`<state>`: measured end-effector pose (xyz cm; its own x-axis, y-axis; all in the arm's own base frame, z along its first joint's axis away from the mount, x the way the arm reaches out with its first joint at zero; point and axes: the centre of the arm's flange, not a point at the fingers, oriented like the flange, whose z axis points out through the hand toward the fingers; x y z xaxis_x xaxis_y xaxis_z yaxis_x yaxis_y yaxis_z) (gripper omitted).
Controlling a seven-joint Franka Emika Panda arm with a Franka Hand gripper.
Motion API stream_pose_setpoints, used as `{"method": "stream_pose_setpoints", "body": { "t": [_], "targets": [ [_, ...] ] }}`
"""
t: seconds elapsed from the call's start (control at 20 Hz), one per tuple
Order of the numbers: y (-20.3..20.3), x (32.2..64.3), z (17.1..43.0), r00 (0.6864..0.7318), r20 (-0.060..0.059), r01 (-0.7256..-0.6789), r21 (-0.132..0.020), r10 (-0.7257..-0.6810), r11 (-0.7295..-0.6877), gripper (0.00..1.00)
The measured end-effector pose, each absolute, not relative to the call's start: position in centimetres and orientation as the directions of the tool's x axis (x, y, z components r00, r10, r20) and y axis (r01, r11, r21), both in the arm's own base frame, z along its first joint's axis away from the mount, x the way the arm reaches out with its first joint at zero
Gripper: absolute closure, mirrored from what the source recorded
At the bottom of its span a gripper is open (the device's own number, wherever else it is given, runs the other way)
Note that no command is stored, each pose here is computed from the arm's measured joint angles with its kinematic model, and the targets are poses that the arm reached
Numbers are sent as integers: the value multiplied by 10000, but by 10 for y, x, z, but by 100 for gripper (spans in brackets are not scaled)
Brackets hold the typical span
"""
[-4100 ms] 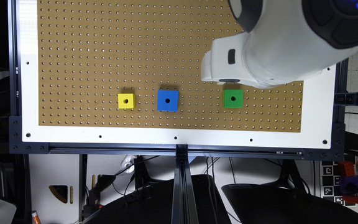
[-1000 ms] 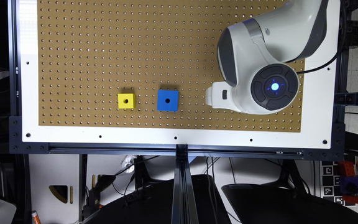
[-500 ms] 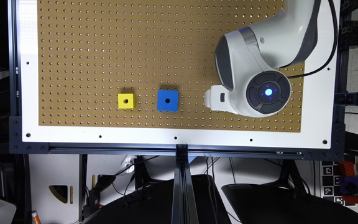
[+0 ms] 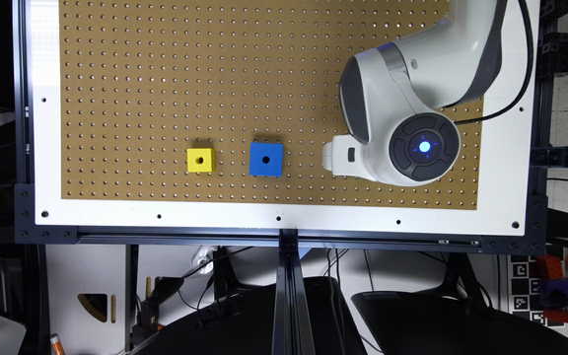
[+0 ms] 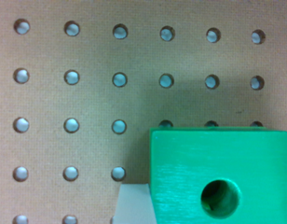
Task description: Pick up green block.
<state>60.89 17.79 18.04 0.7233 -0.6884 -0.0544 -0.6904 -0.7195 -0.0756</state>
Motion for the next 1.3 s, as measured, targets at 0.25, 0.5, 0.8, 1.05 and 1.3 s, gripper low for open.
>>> {"method": "stream_pose_setpoints", "body": {
  "t": [0.25, 0.5, 0.8, 1.05, 1.3],
  "targets": [
    [177, 610, 192, 7241, -471, -6895, -771, -6881, -7202, 100],
    [178, 611, 235, 7264, -325, -6871, -569, -6865, -7243, 100],
    [178, 609, 256, 7280, -252, -6855, -481, -6852, -7265, 100],
    [179, 608, 286, 7297, -98, -6832, -489, -6837, -7286, 100],
    [180, 606, 296, 7302, -65, -6827, -447, -6832, -7293, 100]
  ]
}}
